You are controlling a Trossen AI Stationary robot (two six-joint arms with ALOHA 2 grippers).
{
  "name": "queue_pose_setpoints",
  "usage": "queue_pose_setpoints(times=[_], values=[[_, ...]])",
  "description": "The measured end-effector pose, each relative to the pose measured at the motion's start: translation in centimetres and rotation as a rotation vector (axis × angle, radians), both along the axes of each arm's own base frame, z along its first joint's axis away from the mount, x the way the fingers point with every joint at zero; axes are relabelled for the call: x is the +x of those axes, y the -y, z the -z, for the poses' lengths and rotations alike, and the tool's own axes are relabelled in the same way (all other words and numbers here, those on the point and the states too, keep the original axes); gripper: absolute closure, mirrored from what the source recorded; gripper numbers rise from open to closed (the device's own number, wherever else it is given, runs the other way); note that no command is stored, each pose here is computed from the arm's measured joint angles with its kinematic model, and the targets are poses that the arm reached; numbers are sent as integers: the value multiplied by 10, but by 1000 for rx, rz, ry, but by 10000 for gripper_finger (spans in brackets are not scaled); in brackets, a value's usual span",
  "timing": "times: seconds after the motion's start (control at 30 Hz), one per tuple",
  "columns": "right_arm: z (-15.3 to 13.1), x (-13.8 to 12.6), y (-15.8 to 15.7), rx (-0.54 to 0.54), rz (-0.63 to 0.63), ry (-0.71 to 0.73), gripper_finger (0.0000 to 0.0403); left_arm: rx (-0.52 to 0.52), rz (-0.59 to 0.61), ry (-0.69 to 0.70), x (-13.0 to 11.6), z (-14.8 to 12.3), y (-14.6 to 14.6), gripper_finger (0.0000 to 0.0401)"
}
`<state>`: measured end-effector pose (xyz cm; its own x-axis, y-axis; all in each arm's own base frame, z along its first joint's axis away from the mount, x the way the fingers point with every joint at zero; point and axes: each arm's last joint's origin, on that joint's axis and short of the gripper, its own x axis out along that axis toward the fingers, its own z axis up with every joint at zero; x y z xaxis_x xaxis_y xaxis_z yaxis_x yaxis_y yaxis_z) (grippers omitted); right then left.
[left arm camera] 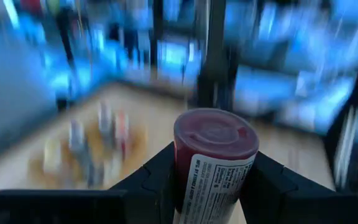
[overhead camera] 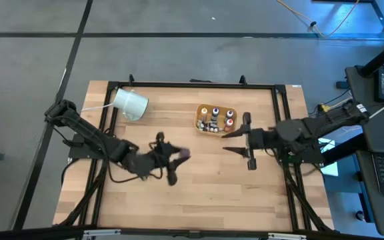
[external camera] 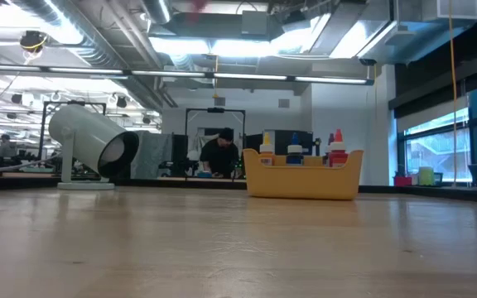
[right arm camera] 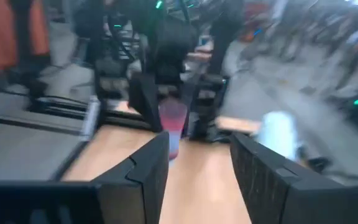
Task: Pick & Place food coloring
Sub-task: Put the large pink food coloring bottles into the yellow bin
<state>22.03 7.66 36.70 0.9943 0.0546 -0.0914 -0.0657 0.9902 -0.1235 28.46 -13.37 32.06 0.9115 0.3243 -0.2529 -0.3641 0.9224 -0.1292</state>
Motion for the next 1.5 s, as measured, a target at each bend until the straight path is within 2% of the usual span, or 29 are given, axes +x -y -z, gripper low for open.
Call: queue_pose_setpoints(times=[0.1,0.2,0.33,0.43,0.53,0.63,0.77,1.03,1.23,1.3,1.5], values=[[-5,-5,-11,-59,75,56,230,63,15,206,9,-28,-7,272],[-13,-12,-16,10,86,116,230,142,145,391,13,-51,-12,272],[-18,-18,-20,121,-26,141,230,223,320,624,13,-72,-21,271],[-18,-16,-24,126,-127,148,230,250,399,752,13,-80,-28,271],[-17,-7,-30,99,-162,188,230,267,425,840,17,-81,-32,271],[-16,4,-37,27,-212,255,230,301,437,891,23,-78,-34,271],[-16,10,-41,-74,-214,315,230,317,452,951,30,-72,-35,271],[-20,9,-40,-38,-217,343,230,346,519,1075,30,-71,-32,269],[-22,12,-38,3,-93,372,230,348,516,1083,29,-72,-32,268],[-21,13,-39,-37,-109,375,230,348,515,1084,29,-72,-32,267],[-23,13,-40,-35,-185,407,215,366,510,1080,30,-72,-32,265]])
